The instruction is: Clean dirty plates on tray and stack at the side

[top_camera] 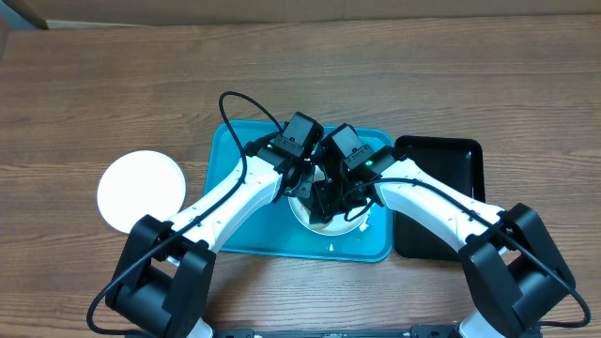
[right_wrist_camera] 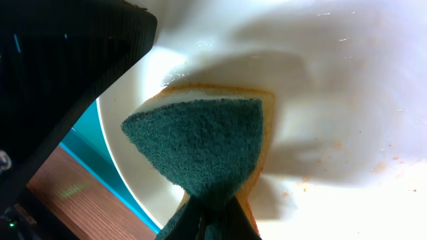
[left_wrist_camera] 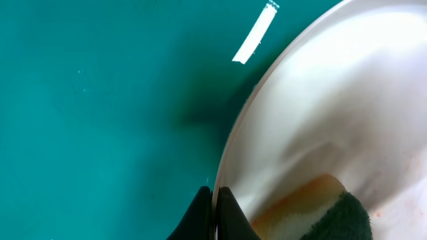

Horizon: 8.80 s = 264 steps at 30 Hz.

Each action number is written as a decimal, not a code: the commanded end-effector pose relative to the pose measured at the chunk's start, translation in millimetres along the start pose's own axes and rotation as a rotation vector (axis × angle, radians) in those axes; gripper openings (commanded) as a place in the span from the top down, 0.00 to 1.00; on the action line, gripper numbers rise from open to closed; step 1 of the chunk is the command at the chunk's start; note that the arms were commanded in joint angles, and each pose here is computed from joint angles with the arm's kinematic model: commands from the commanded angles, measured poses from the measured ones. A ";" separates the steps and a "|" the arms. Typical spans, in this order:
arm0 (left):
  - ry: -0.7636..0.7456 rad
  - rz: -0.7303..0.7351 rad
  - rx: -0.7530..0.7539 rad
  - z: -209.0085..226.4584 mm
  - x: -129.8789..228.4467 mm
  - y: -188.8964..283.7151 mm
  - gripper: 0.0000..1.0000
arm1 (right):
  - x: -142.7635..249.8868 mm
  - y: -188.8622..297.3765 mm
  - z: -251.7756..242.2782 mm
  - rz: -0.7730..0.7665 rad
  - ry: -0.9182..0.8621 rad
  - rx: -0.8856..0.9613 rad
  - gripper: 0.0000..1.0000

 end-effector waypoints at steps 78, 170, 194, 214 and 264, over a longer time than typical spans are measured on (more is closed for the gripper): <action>0.141 -0.322 -0.315 97.0 -39.4 99.6 0.96 | 23.0 180.1 -157.3 -0.316 -0.469 0.282 0.93; 0.934 -0.063 -0.553 356.7 12.9 81.4 0.96 | 60.6 164.2 -171.5 -0.211 -0.492 0.298 0.91; 0.891 0.055 -0.077 282.5 -1.9 59.0 0.35 | 60.5 167.7 -181.5 -0.218 -0.490 0.359 0.92; 0.638 0.120 0.102 200.1 -13.1 54.2 0.33 | 75.1 88.2 -220.7 -0.293 -0.452 0.381 0.93; 0.622 0.152 0.092 198.5 -5.5 54.8 0.35 | 93.5 57.6 -222.0 -0.213 -0.629 0.316 0.89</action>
Point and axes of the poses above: each gripper's point midway between its finger pads, its own y axis back along the fingers, its own z axis along the line the jaws close on, x = y × z, the point moved 1 cm from there along y, back along the fingers, and after that the axes turned 14 degrees about y, right-handed, at the moved point
